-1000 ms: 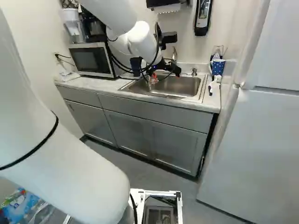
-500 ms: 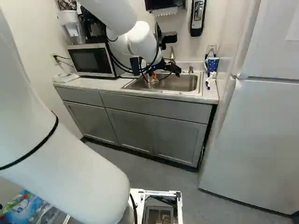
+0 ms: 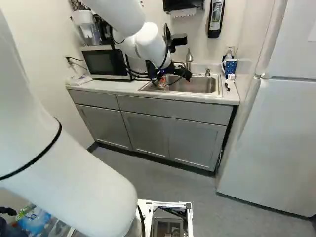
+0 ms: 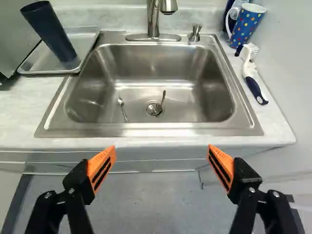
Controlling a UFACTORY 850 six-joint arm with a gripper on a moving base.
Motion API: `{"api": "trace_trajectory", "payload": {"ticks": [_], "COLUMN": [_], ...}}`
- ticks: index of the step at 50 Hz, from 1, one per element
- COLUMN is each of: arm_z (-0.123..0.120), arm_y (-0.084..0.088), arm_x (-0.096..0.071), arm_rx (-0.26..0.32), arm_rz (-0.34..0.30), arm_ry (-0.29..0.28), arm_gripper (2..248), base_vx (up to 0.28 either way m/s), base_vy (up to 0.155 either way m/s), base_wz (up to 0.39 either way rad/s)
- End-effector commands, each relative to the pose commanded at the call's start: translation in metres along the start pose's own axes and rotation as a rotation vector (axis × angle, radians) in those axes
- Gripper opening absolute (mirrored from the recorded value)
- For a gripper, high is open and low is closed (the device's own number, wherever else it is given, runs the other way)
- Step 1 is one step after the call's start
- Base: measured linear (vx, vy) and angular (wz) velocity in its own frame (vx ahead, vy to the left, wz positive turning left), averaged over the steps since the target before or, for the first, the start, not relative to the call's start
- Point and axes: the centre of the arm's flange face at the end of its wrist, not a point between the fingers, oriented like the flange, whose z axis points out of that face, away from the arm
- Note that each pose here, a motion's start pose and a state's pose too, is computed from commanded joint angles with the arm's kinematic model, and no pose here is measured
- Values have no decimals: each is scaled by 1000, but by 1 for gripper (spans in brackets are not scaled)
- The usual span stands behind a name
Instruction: Rinse the cup and place it in the tray
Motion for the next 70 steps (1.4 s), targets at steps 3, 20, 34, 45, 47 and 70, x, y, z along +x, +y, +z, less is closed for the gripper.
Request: {"api": "trace_trajectory", "payload": {"ticks": [3, 20, 34, 45, 47, 70], "arm_z": [0, 0, 0, 0, 0, 4], "arm_y": [0, 0, 0, 0, 0, -7], "arm_x": [0, 0, 0, 0, 0, -12], "arm_rx": [0, 0, 0, 0, 0, 10], "arm_rz": [0, 0, 0, 0, 0, -7], "arm_ry": [0, 0, 0, 0, 1, 17], "arm_gripper": [247, 247, 247, 247, 247, 247], "base_vx": [-123, -26, 0, 0, 0, 0], "base_vy": [106, 21, 0, 0, 0, 0], "base_wz": [-167, -50, 0, 0, 0, 0]}}
